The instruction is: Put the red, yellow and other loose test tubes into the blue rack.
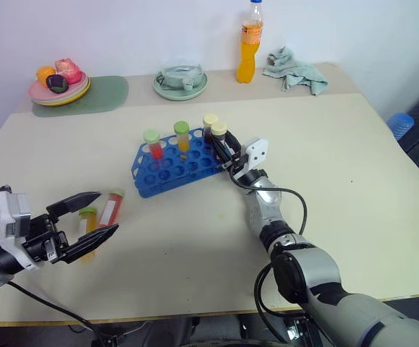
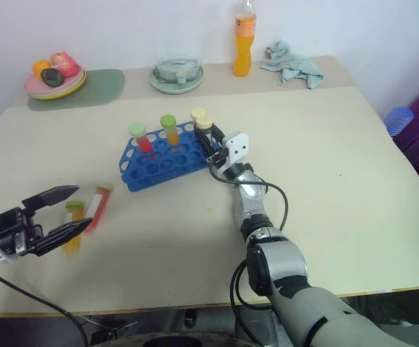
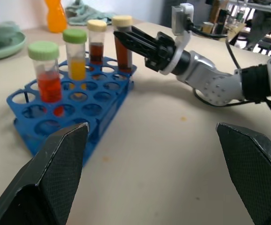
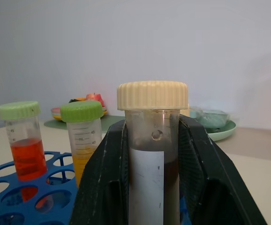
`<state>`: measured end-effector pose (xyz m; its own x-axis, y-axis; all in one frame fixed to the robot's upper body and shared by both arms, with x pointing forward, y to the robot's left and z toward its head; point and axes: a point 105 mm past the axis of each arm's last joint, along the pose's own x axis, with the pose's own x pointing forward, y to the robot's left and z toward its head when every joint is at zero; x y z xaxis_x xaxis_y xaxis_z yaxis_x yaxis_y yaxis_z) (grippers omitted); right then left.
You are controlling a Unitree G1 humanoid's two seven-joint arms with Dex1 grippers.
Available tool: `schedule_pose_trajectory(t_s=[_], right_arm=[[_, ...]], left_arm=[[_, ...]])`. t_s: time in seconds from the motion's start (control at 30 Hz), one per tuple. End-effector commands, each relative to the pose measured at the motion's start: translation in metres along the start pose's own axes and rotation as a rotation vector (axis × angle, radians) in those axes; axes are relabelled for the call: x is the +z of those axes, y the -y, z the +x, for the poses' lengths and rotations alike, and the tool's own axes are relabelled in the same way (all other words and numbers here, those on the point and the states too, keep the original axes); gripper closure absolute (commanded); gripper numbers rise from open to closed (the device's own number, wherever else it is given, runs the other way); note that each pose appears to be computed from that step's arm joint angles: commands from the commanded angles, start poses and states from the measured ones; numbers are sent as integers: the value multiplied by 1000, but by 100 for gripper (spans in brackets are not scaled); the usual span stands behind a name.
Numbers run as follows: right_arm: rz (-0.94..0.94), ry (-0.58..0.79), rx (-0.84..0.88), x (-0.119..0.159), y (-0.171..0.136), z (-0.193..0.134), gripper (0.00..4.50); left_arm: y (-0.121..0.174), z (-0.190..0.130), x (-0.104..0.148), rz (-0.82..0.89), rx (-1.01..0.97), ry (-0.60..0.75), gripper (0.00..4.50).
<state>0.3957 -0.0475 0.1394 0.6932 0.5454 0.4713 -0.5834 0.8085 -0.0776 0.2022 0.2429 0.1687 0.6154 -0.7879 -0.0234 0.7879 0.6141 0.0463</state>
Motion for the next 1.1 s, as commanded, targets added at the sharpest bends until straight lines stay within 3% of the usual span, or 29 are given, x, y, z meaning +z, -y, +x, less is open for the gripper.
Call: schedule_pose_trajectory(t_s=[0.03, 0.23, 0.5, 0.83, 1.1], right_arm=[[0, -21, -40, -6, 5, -10, 365], [5, -19, -41, -7, 5, -11, 365], [2, -18, -47, -7, 6, -12, 3], [-99, -13, 0, 2, 11, -13, 3], [-181, -27, 104, 11, 19, -38, 3]], left_arm=[[1, -3, 11, 34, -2, 15, 0], [2, 0, 13, 33, -5, 14, 0], [0, 2, 14, 20, -1, 16, 0], [1, 7, 12, -3, 7, 30, 0], [1, 5, 8, -8, 22, 29, 0]])
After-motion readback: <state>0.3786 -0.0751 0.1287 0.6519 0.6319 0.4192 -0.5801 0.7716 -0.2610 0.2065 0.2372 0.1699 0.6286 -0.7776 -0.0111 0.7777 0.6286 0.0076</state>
